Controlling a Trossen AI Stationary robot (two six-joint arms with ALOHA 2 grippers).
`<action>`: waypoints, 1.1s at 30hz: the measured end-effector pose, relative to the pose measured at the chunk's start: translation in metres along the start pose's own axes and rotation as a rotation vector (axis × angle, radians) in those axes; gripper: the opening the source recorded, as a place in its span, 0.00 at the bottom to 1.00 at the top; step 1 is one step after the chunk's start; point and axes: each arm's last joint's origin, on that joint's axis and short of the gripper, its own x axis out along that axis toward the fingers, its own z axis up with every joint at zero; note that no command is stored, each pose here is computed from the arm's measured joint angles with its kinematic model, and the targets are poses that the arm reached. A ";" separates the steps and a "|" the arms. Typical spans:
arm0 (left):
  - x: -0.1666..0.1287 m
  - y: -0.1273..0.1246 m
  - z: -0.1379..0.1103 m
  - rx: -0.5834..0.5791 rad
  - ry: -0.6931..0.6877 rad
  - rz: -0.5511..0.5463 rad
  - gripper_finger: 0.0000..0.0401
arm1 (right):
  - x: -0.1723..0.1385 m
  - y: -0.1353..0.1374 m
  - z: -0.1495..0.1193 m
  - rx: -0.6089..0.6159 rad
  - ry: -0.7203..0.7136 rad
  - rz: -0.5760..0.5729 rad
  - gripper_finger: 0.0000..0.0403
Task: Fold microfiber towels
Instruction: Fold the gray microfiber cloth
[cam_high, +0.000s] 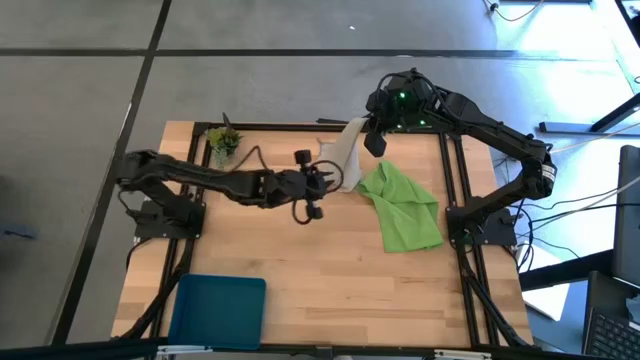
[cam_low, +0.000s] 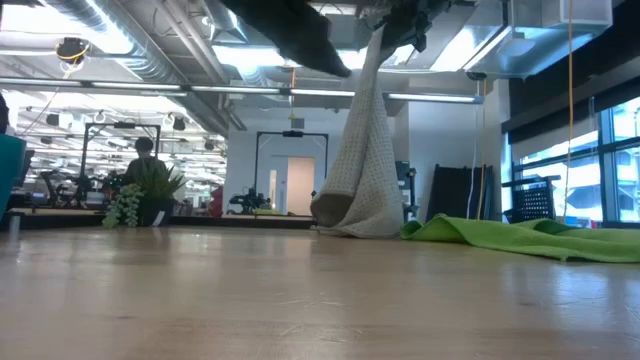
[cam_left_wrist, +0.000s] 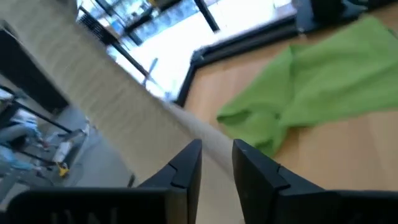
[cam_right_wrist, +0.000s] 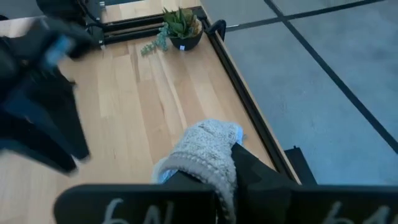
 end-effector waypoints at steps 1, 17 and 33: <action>0.007 -0.002 -0.002 0.007 0.001 0.013 0.20 | 0.000 0.000 0.000 0.002 0.000 0.000 0.01; 0.060 -0.026 -0.010 -0.183 -0.141 0.300 0.19 | 0.000 0.000 0.001 0.029 -0.014 -0.002 0.01; 0.064 -0.028 -0.015 -0.278 -0.115 0.457 0.19 | 0.000 -0.001 0.005 0.025 -0.052 -0.006 0.01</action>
